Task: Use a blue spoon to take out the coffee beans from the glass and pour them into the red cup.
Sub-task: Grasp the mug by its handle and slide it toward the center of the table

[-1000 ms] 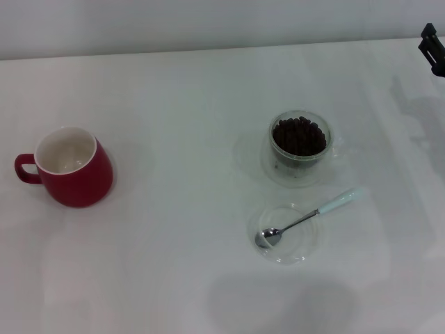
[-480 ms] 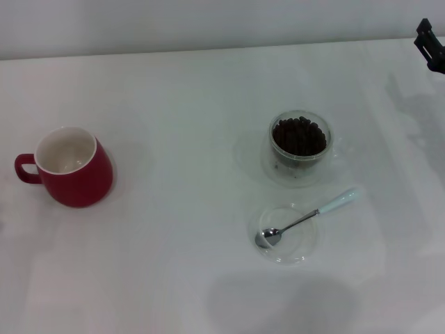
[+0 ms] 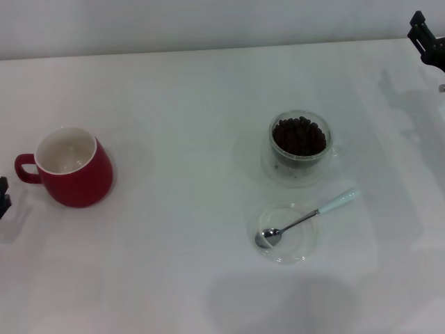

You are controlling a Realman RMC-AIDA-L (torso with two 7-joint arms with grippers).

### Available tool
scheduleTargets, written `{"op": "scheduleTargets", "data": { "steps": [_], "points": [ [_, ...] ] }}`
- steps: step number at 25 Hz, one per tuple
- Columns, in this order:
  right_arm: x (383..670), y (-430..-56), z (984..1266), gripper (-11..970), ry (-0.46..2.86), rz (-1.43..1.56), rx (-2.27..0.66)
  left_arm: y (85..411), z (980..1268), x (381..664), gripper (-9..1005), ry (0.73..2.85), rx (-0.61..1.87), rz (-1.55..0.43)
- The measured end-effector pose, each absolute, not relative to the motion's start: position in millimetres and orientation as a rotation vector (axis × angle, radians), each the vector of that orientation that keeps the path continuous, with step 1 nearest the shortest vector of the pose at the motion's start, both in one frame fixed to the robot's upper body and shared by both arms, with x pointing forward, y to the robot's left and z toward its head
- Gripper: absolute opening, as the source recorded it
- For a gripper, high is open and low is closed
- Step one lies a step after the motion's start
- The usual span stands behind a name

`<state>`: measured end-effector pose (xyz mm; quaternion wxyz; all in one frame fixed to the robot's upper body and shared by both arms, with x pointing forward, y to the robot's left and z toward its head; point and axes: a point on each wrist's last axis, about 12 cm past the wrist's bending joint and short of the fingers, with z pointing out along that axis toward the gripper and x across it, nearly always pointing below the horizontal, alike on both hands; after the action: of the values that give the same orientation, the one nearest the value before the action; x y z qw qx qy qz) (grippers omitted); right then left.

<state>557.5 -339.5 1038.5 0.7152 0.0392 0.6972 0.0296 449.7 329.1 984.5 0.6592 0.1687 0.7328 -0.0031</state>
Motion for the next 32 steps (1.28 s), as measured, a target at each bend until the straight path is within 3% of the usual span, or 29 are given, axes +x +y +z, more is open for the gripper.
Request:
{"op": "scheduleTargets", "data": {
  "steps": [32],
  "points": [
    [553.5,-342.7,1035.1,842,1.558,0.056,0.094,304.2,979.7,477.1,816,1.717,0.455,-0.031]
  ]
}}
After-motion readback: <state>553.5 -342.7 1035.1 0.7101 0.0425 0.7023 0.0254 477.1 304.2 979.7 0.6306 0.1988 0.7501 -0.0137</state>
